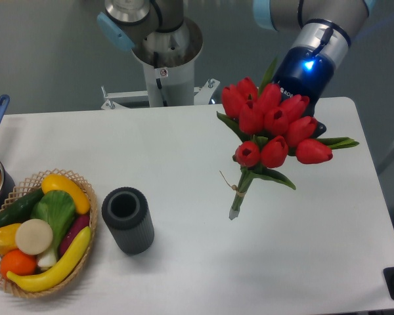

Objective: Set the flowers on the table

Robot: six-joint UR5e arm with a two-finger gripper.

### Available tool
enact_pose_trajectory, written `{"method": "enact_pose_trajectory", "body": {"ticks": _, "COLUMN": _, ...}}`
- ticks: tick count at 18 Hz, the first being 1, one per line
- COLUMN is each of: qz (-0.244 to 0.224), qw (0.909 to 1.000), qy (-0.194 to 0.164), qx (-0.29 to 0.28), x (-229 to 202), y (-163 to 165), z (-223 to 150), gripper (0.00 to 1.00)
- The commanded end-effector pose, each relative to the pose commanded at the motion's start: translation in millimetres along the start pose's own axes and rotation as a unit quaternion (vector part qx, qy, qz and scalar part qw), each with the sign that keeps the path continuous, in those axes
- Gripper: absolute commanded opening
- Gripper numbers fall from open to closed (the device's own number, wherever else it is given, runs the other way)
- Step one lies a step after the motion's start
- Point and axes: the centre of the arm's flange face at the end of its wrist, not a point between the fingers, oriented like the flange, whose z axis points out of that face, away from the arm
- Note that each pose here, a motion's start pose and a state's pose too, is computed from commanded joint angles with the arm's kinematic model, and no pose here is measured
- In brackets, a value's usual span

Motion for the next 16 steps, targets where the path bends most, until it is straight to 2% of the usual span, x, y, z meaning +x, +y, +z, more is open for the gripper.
{"method": "enact_pose_trajectory", "body": {"ticks": 16, "qz": -0.004, "qw": 1.0, "qy": 0.001, "qx": -0.001, "x": 2.2, "y": 5.8, "z": 0.3, "gripper": 0.42}}
